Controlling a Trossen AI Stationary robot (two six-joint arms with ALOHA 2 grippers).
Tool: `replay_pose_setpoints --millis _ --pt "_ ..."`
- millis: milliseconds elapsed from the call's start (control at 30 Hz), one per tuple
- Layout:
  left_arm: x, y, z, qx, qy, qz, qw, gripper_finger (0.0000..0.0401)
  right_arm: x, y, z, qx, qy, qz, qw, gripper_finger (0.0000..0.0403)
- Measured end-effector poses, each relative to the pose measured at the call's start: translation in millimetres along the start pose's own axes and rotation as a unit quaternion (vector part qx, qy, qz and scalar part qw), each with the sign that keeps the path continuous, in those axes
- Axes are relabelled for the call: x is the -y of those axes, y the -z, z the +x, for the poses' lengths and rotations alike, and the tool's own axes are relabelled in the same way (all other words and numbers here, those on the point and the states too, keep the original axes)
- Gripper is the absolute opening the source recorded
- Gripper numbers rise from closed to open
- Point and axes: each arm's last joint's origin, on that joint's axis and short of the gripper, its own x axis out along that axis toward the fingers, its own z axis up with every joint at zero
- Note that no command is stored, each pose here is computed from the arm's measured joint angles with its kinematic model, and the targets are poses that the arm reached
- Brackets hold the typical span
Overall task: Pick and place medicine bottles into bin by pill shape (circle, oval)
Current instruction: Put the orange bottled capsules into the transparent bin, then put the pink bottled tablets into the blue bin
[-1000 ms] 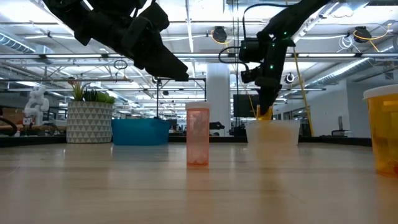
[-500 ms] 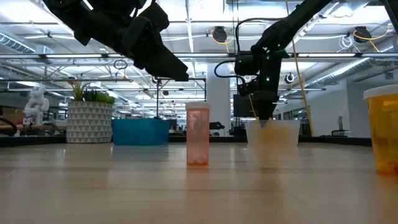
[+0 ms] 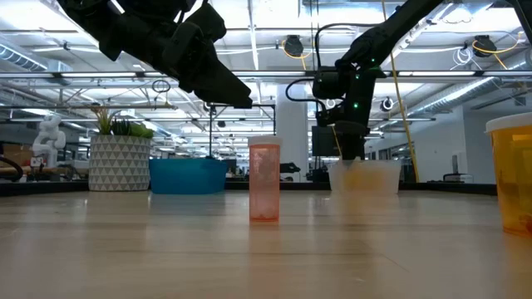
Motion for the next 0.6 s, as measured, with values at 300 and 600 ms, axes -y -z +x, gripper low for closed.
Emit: replay_pose_setpoints --millis 300,600 --pt "3 0 0 0.001 0.008 0.003 1.0 0.0298 1 -1 0 0.002 0.014 -0.001 1.0 0.0255" --pt "4 0 0 0.0 0.009 0.004 1.0 0.0298 -4 3 -37 0.044 0.025 0.016 0.999 0.0255"
